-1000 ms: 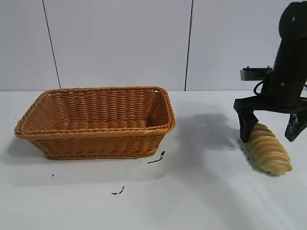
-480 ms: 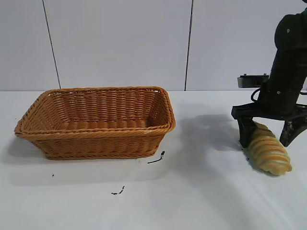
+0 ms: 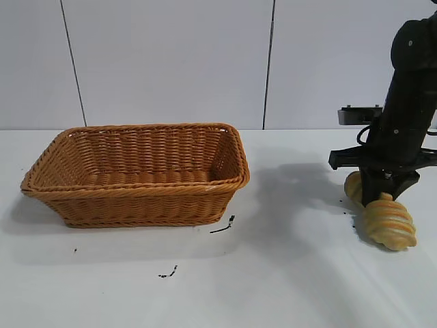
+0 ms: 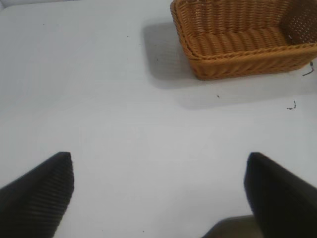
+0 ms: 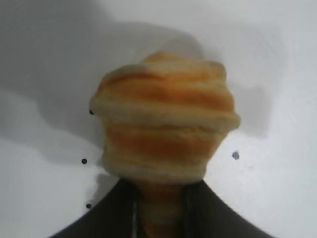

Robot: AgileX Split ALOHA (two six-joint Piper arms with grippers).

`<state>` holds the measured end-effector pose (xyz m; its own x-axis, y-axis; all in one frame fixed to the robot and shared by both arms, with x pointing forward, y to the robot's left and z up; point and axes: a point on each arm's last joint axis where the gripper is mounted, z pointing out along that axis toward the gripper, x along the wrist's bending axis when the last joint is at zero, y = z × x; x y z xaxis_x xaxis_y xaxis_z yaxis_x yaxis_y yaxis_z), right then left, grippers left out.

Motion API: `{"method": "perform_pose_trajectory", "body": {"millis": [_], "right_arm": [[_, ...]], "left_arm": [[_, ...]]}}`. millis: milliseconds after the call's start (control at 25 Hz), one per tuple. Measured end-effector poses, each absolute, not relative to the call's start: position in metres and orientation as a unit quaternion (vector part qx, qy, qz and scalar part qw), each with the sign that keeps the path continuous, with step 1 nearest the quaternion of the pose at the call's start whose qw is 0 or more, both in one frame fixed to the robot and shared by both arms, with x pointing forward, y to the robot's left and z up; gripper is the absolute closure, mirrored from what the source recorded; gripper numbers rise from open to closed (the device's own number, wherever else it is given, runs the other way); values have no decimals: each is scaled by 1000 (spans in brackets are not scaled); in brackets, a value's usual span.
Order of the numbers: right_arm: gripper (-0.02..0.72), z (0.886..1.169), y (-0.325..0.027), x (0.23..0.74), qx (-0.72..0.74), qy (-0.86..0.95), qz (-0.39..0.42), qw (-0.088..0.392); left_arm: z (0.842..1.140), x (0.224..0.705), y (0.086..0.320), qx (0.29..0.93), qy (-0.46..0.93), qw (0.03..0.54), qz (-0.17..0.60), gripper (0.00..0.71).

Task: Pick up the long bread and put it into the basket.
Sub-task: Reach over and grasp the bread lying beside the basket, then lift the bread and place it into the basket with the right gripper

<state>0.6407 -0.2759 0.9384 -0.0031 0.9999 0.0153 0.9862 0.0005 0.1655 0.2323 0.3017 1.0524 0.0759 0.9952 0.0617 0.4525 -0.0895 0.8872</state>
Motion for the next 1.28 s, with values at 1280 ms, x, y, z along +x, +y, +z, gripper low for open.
{"method": "perform_pose_trajectory", "body": {"millis": [1280], "right_arm": [[590, 1054, -13, 667, 208, 928, 226, 213]], "left_arm": [[1052, 232, 302, 637, 568, 364, 373, 14]]}}
